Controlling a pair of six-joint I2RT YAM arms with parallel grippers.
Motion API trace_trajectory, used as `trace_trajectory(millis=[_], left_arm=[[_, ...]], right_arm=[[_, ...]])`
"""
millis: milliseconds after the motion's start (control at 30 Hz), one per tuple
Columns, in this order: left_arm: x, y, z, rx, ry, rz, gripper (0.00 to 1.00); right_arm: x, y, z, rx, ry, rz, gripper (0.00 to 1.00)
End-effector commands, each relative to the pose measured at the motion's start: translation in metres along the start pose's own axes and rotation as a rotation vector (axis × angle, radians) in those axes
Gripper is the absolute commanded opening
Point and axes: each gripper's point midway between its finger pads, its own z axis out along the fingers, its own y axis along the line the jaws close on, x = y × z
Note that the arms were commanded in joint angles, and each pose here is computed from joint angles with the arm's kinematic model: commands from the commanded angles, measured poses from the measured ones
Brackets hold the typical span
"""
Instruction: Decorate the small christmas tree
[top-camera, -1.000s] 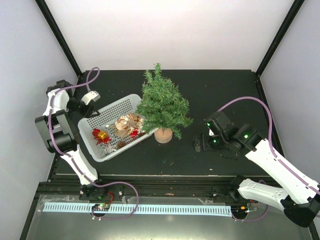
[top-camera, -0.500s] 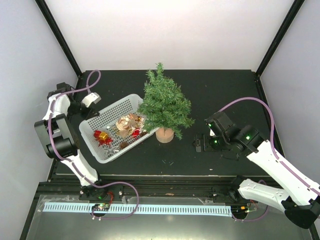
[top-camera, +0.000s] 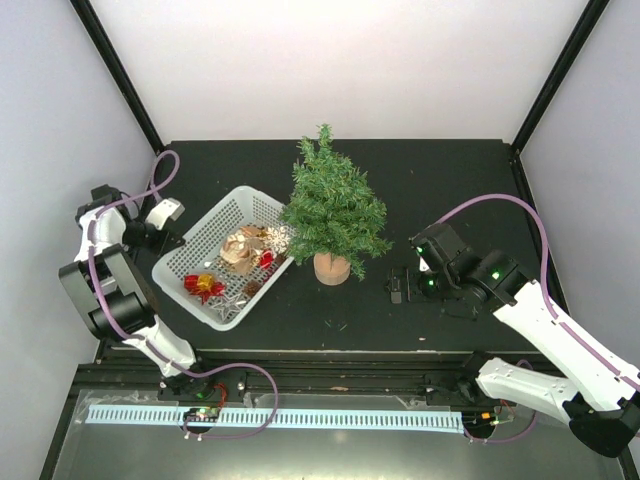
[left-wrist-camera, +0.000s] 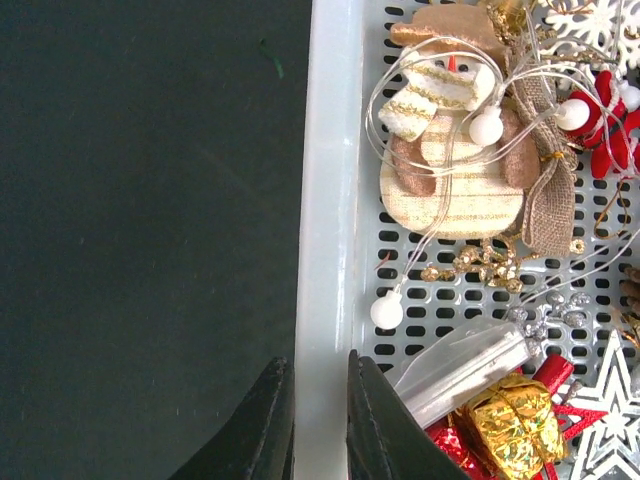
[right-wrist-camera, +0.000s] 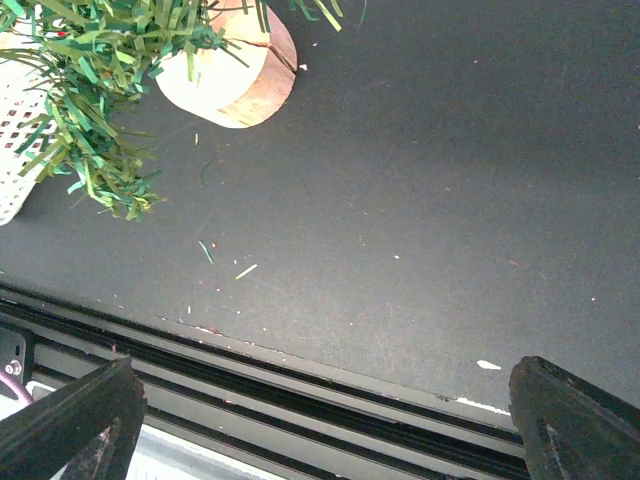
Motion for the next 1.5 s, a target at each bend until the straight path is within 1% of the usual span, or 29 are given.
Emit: trace_trajectory(millis=[0,133,233,367,467,667,733,900,1033,1167,1267,1333,1433,1467], left_arm=[[0.014,0.004,-0.018,-0.048,-0.005,-0.049,0.06],[0.027,0.009,-0.038,-0.104,-0.039,-0.098,0.04],[0.039,0.014,-0.051,-0.144,-0.06,-0.132,0.04],[0.056,0.012,-0.053,-0.143,-0.058,-0.168,0.04],[0.059,0.003,-0.05,-0.117,-0.062,-0.173,0.07],[0.051,-0.004,-0.05,-0.09,-0.103,-0.172,0.18],[0.05,-0.003,-0.051,-0.091,-0.106,-0.173,0.22],[0.035,0.005,-0.064,-0.118,-0.139,-0.153,0.48],[0.008,0.009,-0.085,-0.13,-0.205,-0.126,0.67],[-0.021,0.01,-0.1,-0.145,-0.248,-0.082,0.76],[-0.036,0.011,-0.107,-0.156,-0.269,-0.069,0.8],[-0.044,0.011,-0.111,-0.163,-0.286,-0.059,0.83],[-0.059,0.008,-0.116,-0.164,-0.312,-0.041,0.91],[-0.066,0.007,-0.118,-0.164,-0.321,-0.036,0.91]], right_arm=[[-0.004,0.002,-0.002,-0.016,-0.021,-0.016,1.0],[-0.003,0.002,-0.003,-0.017,-0.022,-0.018,1.0],[-0.003,0.001,-0.003,-0.017,-0.024,-0.019,1.0],[-0.001,0.001,-0.001,-0.02,-0.022,-0.017,1.0],[0.0,0.001,0.001,-0.02,-0.016,-0.018,1.0],[-0.002,0.002,0.001,-0.022,-0.019,-0.018,1.0],[-0.002,0.002,0.0,-0.022,-0.023,-0.019,1.0],[-0.001,0.0,-0.001,-0.015,-0.022,-0.008,1.0],[-0.006,-0.003,-0.006,0.009,-0.043,0.001,1.0],[-0.019,-0.006,-0.023,0.053,-0.088,-0.016,1.0],[-0.027,-0.011,-0.039,0.106,-0.103,-0.028,1.0],[-0.028,-0.015,-0.046,0.125,-0.112,-0.025,1.0],[-0.028,-0.019,-0.053,0.134,-0.13,-0.005,1.0],[-0.027,-0.02,-0.053,0.132,-0.137,0.002,1.0]])
